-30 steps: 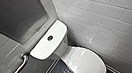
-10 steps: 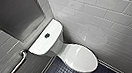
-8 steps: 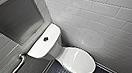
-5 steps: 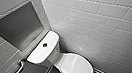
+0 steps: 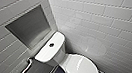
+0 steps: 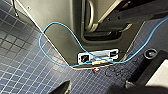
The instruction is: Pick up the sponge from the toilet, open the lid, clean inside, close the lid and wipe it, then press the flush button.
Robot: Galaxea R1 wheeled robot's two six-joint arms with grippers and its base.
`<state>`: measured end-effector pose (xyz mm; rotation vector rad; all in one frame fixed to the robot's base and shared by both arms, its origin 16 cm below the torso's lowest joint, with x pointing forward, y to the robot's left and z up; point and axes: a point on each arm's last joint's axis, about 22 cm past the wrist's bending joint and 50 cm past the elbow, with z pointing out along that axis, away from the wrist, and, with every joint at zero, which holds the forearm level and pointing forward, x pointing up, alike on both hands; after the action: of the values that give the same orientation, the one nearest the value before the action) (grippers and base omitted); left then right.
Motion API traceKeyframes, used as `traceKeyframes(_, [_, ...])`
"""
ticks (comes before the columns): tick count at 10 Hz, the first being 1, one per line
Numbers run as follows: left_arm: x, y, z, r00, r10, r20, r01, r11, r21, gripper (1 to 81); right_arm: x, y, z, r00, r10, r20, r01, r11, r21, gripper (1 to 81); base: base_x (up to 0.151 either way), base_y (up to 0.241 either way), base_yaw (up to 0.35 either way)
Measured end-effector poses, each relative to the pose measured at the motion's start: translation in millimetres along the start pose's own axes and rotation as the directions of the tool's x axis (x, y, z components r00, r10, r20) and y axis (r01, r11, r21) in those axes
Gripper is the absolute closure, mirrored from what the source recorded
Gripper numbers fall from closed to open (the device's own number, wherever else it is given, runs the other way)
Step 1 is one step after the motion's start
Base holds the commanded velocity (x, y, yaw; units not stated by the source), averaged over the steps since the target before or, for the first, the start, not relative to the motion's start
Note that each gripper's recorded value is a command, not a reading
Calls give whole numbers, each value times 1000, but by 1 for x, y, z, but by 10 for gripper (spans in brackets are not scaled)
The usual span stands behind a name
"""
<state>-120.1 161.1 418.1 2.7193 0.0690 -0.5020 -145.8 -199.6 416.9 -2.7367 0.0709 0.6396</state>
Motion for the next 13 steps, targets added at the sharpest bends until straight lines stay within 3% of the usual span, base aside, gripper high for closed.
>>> traceKeyframes(2, [11, -2, -4, 999, -14, -52, 15, 1000, 4, 10, 32, -4, -3, 998, -49, -40, 49, 999, -2, 811, 0, 0, 0])
traceKeyframes(5, [42, 0, -11, 991, 8, -137, -7, 1000, 5, 10, 65, -6, -13, 989, -89, -117, 88, 996, -13, 811, 0, 0, 0])
traceKeyframes(10, [92, 8, -26, 962, 62, -267, -61, 998, 9, 10, 115, -10, -35, 958, -140, -252, 136, 990, -34, 811, 0, 0, 0])
traceKeyframes(11, [97, 9, -27, 958, 68, -278, -68, 998, 10, 10, 121, -10, -38, 953, -146, -267, 141, 989, -37, 811, 0, 0, 0])
traceKeyframes(13, [90, 9, -27, 959, 67, -276, -67, 998, 10, 10, 111, -11, -37, 954, -145, -262, 141, 989, -34, 811, 0, 0, 0])
